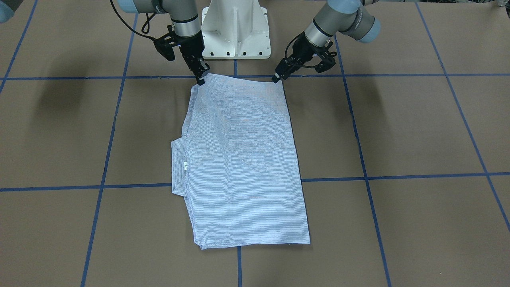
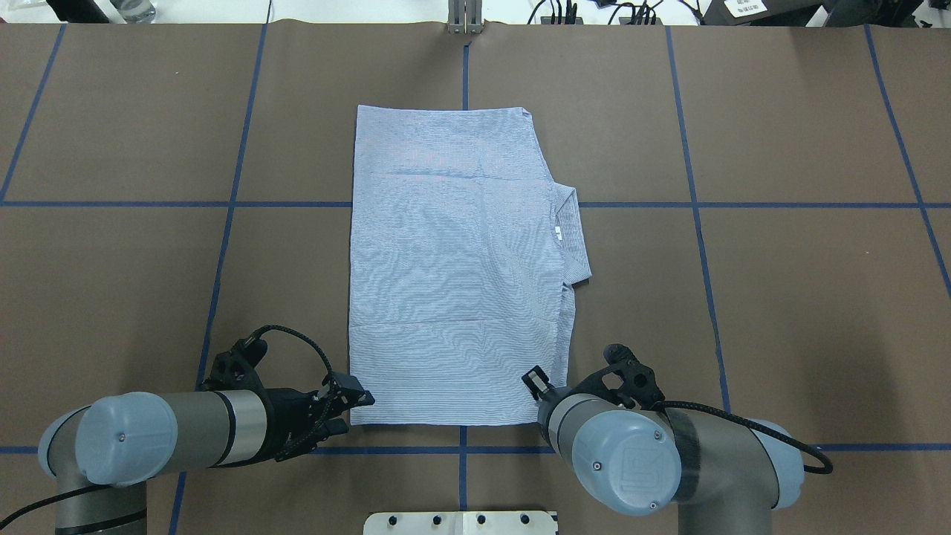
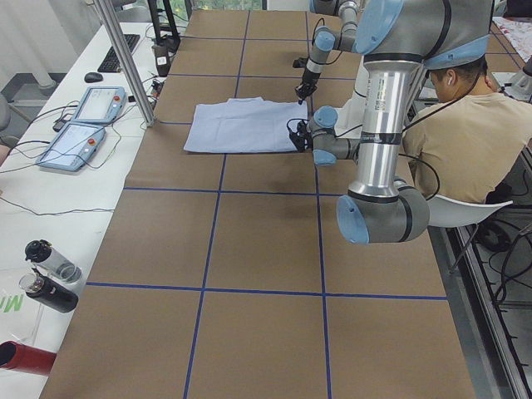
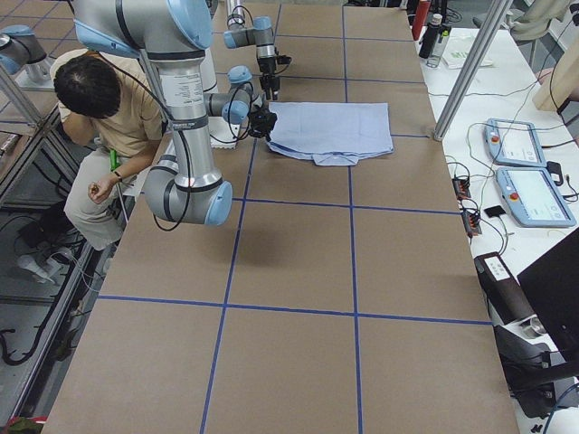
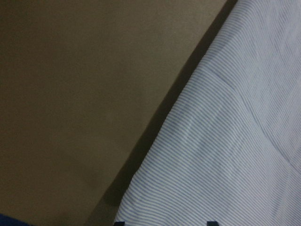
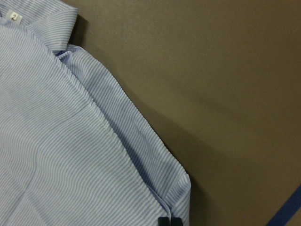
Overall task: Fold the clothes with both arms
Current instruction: 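Grasp both near corners of the folded shirt with left and right grippers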
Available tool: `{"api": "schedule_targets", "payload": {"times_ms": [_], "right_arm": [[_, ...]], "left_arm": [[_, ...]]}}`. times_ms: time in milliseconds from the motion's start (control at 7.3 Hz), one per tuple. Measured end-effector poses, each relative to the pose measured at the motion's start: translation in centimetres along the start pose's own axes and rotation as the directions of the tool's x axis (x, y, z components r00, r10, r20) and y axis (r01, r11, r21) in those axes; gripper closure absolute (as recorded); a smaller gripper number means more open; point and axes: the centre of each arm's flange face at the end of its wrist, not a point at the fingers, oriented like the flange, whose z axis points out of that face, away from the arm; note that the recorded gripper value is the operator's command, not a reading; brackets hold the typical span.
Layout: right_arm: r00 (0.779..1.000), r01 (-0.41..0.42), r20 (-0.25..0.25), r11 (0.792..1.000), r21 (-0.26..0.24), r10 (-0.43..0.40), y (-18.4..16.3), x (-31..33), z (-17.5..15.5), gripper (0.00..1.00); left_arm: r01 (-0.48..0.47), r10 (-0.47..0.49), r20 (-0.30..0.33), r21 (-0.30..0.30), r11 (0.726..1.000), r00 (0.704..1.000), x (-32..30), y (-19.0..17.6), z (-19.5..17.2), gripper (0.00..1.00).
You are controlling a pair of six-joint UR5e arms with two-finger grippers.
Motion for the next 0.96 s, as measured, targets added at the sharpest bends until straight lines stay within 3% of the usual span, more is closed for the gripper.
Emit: {"api": "schedule_targets", "payload": {"times_ms": [274,548,822,959], "right_arm": [[1.0,0.0,0.0,1.0,0.0,0.0,0.0,0.0,0.0,1.0],[1.0,0.0,0.0,1.0,0.0,0.0,0.0,0.0,0.0,1.0],[1.0,0.0,0.0,1.0,0.0,0.0,0.0,0.0,0.0,1.0],[1.0,0.0,0.0,1.0,0.0,0.0,0.0,0.0,0.0,1.0]], "left_arm": [[0.0,0.0,0.012,0.006,1.0,1.0,-0.6,-0.1,0.5,0.36],[-0.001,0.001,0.025,0.01,1.0,1.0,-1.1,-0.2,1.1,0.48],[-0.001,0.001,0.027,0.011,1.0,1.0,-1.2,-0.2,1.3,0.99],[-0.001,0.001,0.027,0.01,1.0,1.0,-1.2,-0.1,1.3,1.0]]}}
